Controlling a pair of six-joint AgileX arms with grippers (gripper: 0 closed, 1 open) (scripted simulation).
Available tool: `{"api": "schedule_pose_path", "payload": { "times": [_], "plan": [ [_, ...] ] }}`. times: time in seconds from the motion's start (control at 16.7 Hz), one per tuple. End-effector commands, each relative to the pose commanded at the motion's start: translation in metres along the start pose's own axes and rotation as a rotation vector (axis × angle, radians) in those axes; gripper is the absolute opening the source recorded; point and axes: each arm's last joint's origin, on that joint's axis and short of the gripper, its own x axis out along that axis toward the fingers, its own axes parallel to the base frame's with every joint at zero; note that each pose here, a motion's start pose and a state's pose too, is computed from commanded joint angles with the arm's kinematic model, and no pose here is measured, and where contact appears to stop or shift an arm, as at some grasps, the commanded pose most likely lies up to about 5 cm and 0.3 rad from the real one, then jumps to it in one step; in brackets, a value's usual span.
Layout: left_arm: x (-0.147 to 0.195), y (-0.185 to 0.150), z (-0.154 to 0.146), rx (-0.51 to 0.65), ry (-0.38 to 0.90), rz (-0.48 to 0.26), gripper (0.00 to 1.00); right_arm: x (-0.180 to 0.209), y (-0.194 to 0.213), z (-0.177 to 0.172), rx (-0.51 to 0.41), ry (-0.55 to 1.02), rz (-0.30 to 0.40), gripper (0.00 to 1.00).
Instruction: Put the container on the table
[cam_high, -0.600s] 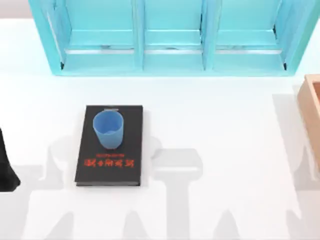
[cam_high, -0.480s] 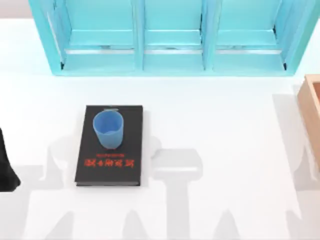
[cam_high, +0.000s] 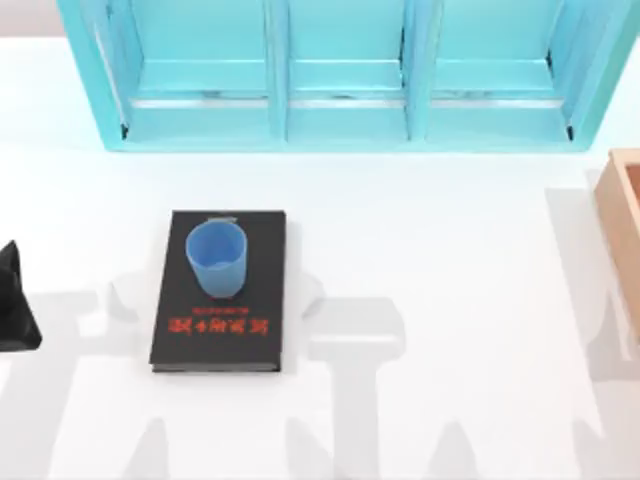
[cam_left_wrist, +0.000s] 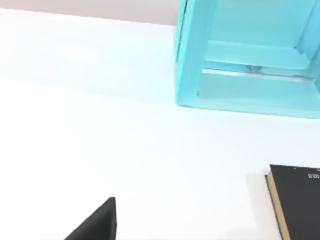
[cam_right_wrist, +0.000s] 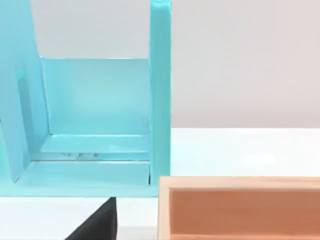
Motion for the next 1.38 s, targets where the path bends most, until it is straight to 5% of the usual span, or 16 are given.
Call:
{"api": "schedule_pose_path", "payload": {
  "times": [0.3, 0.66, 1.02, 1.38],
  "plan": [
    [0.025, -0.024, 0.072, -0.073, 0.372, -0.004, 1.0, 0.0, 0.0, 0.0, 0.0, 0.0, 0.0, 1.0],
    [0.106, -0.08, 0.134, -0.064, 0.808, 0.039, 1.0, 0.0, 0.0, 0.0, 0.0, 0.0, 0.0, 1.0],
    [0.192, -0.156, 0.121, 0.029, 1.128, 0.083, 1.0, 0.0, 0.0, 0.0, 0.0, 0.0, 0.0, 1.0],
    [0.222, -0.198, 0.1, 0.075, 1.231, 0.089, 1.0, 0.0, 0.0, 0.0, 0.0, 0.0, 0.0, 1.0]
  ]
}}
